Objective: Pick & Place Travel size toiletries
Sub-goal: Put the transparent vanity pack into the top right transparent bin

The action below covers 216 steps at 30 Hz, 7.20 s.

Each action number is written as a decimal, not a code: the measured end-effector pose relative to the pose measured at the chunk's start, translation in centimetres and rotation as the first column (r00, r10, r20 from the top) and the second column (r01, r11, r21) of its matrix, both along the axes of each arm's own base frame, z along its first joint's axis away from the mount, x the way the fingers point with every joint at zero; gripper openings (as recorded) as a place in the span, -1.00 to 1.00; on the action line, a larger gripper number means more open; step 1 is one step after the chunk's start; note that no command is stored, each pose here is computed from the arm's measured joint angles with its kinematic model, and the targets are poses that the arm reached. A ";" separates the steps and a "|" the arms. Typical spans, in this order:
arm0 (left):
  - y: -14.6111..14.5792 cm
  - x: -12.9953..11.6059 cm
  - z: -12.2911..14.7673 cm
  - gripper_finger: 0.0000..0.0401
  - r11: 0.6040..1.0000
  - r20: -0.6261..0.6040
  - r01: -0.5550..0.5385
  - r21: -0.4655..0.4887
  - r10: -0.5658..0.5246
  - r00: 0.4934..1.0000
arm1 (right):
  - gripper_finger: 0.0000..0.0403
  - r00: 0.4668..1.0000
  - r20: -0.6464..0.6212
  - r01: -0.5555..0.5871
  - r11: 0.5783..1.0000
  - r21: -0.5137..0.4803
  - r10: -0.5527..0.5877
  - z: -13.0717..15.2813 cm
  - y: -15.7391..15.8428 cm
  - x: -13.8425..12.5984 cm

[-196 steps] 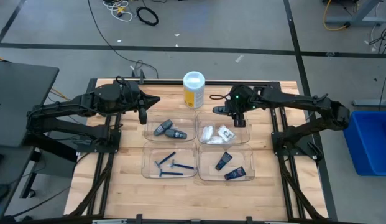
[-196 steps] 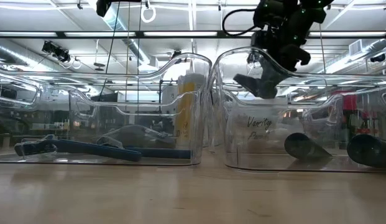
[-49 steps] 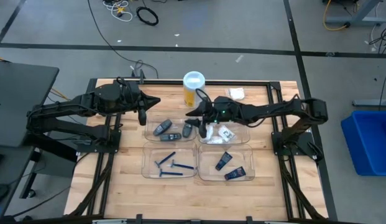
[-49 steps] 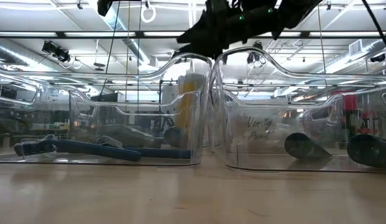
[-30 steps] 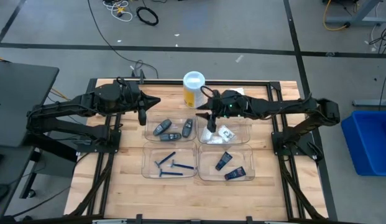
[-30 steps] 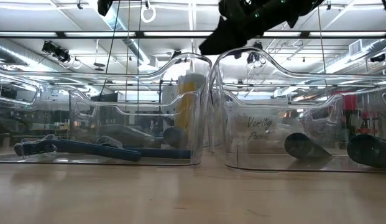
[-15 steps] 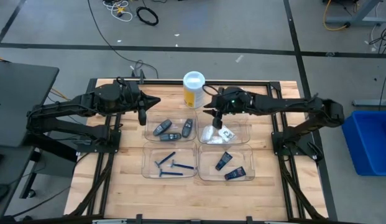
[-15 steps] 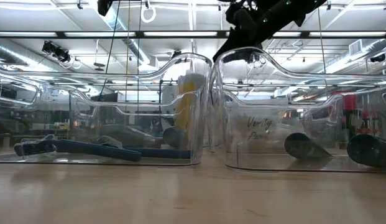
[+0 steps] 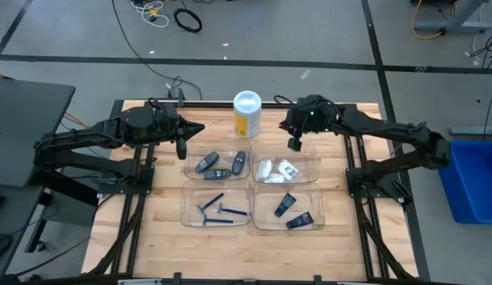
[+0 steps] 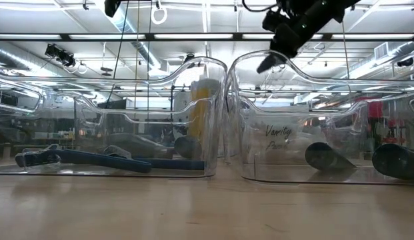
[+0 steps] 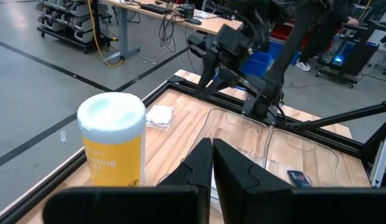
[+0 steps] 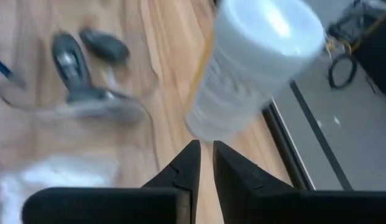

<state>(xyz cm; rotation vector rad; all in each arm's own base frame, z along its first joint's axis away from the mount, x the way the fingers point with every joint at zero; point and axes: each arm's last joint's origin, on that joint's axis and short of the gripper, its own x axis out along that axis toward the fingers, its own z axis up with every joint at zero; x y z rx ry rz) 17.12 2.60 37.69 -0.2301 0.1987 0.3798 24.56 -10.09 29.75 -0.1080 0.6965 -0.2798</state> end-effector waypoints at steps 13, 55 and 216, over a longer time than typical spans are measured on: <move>0.0 0.0 0.0 -0.89 1.000 0.000 0.000 0.000 0.000 1.000 | -0.76 0.969 -0.230 0.084 0.995 -0.058 -0.095 -1.3 -4.2 -3.8; 0.1 0.0 0.0 -0.89 0.999 -0.003 -0.034 0.007 0.034 0.999 | -0.02 0.843 -0.535 -0.035 0.985 -0.169 -0.062 -10.3 -9.0 -3.3; 0.2 -0.1 -0.1 -0.89 0.995 0.009 -0.090 -0.051 0.091 0.996 | -1.00 0.928 -0.347 -0.305 0.811 -0.499 0.135 -5.8 -5.2 -4.8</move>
